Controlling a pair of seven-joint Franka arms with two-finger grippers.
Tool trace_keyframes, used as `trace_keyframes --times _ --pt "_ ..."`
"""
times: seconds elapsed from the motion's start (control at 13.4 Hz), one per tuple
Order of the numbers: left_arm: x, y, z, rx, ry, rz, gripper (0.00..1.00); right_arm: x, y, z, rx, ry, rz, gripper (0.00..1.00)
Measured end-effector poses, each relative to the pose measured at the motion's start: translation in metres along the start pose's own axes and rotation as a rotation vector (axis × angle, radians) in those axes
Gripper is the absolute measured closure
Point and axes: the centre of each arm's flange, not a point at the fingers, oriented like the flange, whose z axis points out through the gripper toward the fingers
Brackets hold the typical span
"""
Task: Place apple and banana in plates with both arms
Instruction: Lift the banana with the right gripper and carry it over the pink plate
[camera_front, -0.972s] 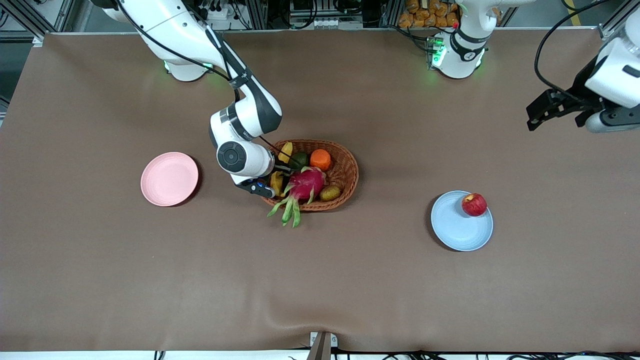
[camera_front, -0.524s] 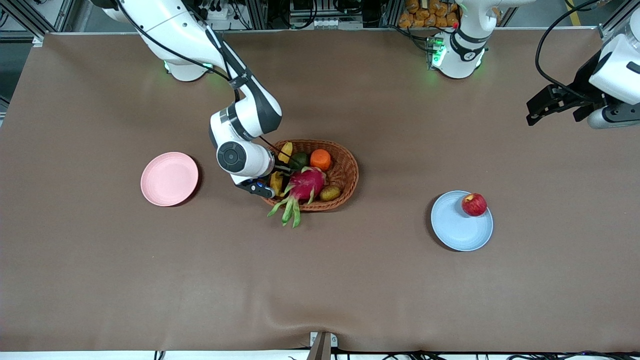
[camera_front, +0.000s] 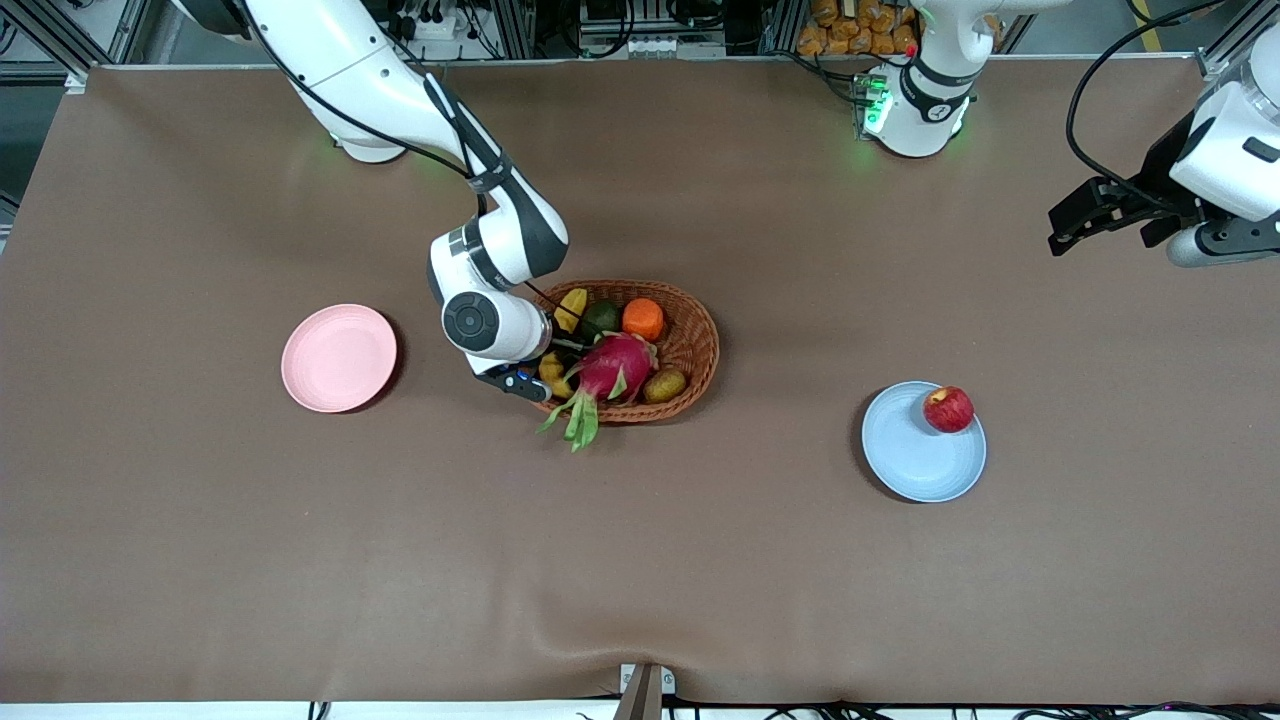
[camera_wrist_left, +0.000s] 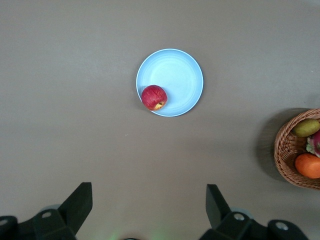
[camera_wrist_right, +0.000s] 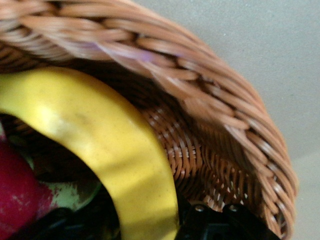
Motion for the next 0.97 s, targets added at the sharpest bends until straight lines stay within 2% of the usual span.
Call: trace_keyframes --times 0.15,0.3,0.45,0.52,0.6,0.75,0.97 --pt "0.0 0.0 0.002 0.001 -0.003 0.0 0.0 0.002 -0.003 -0.023 -0.035 -0.06 -0.002 0.69" --pt "0.0 0.0 0.003 0.001 -0.005 -0.001 0.0 0.006 -0.005 -0.063 -0.046 -0.103 -0.004 0.74" --pt "0.0 0.0 0.003 0.001 -0.006 -0.001 0.0 0.006 -0.002 -0.098 -0.046 -0.127 -0.008 0.81" --pt "0.0 0.0 0.003 0.001 -0.006 -0.001 0.0 0.004 0.0 -0.111 -0.047 -0.134 -0.01 0.9" --pt "0.0 0.0 0.003 0.001 -0.006 -0.001 0.0 0.002 0.002 -0.12 -0.047 -0.138 -0.013 0.93" --pt "0.0 0.0 0.003 0.001 -0.006 -0.001 0.0 0.002 0.008 -0.13 -0.051 -0.148 -0.011 0.93" --pt "0.0 -0.001 0.003 0.001 -0.006 -0.001 0.0 0.022 0.036 -0.15 -0.054 -0.155 -0.018 0.93"
